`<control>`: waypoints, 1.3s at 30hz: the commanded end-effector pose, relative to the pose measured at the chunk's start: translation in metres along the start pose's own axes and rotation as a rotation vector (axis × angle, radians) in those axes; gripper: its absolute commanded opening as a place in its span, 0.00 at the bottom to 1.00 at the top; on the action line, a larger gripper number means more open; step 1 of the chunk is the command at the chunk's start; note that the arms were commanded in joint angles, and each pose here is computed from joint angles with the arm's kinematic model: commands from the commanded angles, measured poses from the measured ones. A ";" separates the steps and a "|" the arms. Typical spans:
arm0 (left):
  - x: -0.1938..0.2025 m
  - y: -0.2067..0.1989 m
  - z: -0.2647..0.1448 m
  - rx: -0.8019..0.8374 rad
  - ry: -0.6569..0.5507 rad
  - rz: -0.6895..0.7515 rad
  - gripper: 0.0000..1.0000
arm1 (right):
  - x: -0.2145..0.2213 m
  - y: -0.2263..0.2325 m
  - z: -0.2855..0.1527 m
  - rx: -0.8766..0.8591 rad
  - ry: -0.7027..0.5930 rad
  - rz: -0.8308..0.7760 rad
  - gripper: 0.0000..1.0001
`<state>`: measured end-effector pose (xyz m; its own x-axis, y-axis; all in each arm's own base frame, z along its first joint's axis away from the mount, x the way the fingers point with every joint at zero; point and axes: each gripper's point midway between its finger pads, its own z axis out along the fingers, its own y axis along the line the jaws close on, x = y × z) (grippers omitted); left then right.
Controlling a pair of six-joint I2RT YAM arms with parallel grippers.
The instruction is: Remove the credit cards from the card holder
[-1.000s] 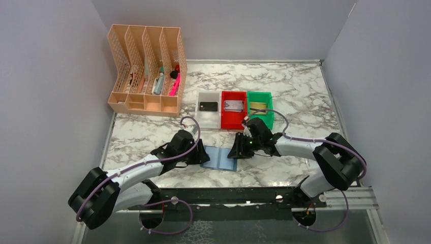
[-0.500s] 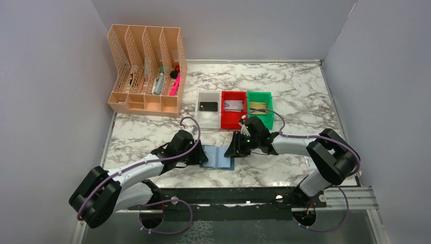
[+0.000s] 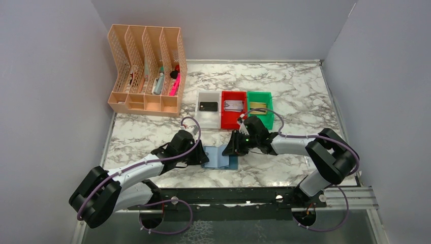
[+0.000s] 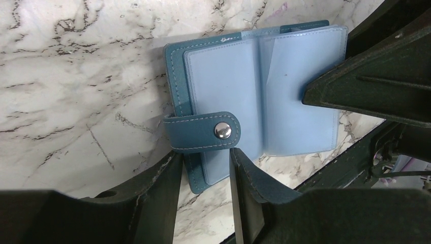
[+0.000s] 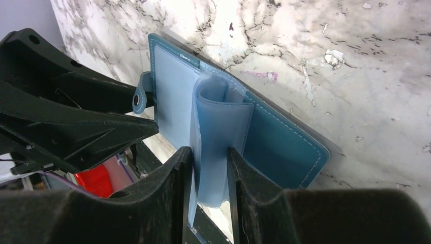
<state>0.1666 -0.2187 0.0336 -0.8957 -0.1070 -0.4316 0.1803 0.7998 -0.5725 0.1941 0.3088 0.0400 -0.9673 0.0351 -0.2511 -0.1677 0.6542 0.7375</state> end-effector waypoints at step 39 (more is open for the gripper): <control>-0.151 0.034 -0.183 -0.590 -0.738 0.010 0.99 | -0.141 -0.019 -0.238 0.771 -0.977 -0.317 0.90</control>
<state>0.2358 -0.1127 0.1989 -0.4354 -0.3574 -0.8262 -0.0728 0.9288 -0.3635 0.2773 0.1370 0.2046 -0.3602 0.1715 -0.9170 -0.0296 0.9804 0.1950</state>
